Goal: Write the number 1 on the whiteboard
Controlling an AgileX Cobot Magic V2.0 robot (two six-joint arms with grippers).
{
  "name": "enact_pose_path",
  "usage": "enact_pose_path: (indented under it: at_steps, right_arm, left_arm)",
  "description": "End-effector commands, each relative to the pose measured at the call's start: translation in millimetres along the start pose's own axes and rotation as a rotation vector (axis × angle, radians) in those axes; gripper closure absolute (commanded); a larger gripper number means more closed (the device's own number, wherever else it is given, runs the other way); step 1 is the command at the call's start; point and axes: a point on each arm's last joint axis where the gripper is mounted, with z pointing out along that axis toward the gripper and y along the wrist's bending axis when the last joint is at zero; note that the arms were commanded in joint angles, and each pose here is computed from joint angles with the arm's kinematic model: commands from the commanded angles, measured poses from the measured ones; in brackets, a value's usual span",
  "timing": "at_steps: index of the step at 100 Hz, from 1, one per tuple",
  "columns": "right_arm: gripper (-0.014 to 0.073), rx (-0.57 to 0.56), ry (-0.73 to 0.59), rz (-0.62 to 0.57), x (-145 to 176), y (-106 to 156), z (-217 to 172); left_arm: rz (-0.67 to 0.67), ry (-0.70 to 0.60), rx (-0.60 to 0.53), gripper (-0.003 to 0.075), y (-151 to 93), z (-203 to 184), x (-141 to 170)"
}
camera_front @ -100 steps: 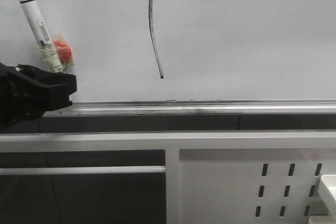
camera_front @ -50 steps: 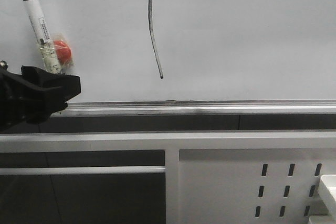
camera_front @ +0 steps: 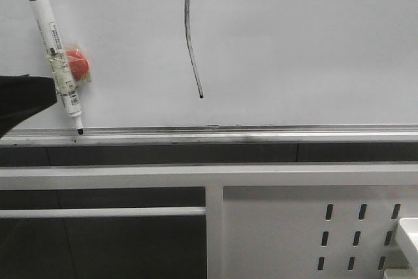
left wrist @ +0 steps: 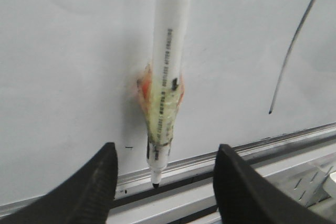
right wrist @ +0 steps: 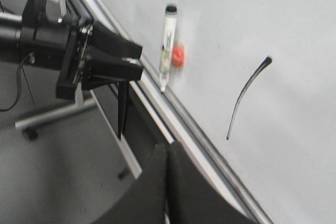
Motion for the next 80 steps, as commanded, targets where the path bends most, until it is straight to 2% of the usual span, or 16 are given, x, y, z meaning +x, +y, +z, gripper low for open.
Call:
enact_pose_path:
  at_steps: [1, 12, 28, 39, 49, 67, 80]
  right_arm:
    - [0.0662, 0.034, -0.194, -0.015, -3, -1, -19]
    - [0.0661, 0.033, -0.245, 0.005, 25, 5, -31]
    - [0.0661, 0.028, -0.224, 0.012, 77, 14, -42]
    - [0.0662, 0.029, -0.234, 0.01, 107, 20, -48]
    - [0.0665, 0.035, -0.265, 0.011, 120, 23, -54]
    - [0.0665, 0.047, -0.32, 0.013, 122, 22, -64]
    - [0.0665, 0.047, -0.323, 0.013, 122, 22, -64]
  left_arm:
    - [0.024, -0.279, 0.062, 0.0399, -6, -13, -29]
    - [0.026, -0.283, 0.061, 0.0501, -4, -25, -27]
    - [0.056, -0.249, 0.086, 0.0743, -5, -36, -18]
    - [0.086, -0.219, 0.15, 0.074, -11, -36, -15]
    - [0.097, -0.199, 0.174, 0.074, -13, -36, -13]
    - [0.101, -0.118, 0.145, 0.074, -10, -33, -7]
    - [0.103, -0.12, 0.147, 0.074, -11, -31, -10]
